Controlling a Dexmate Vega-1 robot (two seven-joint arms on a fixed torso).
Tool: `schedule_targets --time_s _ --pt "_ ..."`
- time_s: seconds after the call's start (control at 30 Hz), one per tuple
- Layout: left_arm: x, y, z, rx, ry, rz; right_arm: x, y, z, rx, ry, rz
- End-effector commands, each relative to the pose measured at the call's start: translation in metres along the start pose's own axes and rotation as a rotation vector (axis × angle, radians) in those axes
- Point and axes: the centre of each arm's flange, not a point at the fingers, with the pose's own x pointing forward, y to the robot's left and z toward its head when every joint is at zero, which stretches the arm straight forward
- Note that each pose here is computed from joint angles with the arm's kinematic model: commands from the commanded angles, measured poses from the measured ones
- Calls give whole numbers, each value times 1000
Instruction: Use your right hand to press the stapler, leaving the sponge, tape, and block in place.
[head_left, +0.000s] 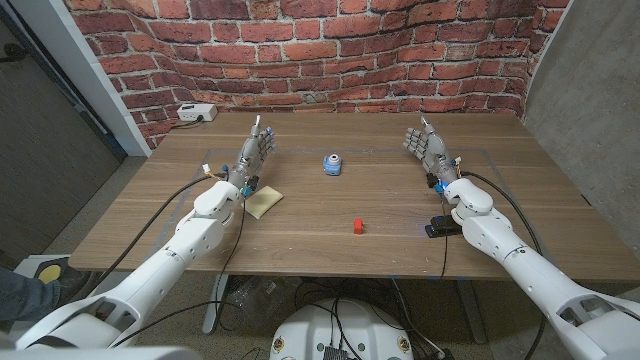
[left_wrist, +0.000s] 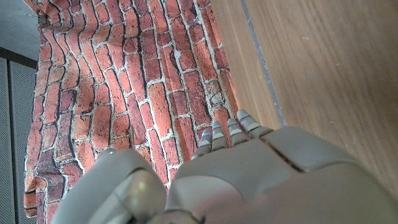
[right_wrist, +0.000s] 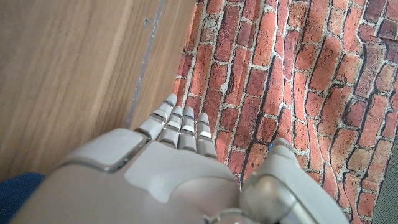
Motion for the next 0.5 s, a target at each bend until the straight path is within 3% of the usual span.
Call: schedule_targets --time_s 0.03,0.5 --pt "-1 -11 12 14 -3 -61 -8 7 3 1 -47 40" --pt "-15 -7 13 7 -2 -52 -31 9 18 -49 -71 49"
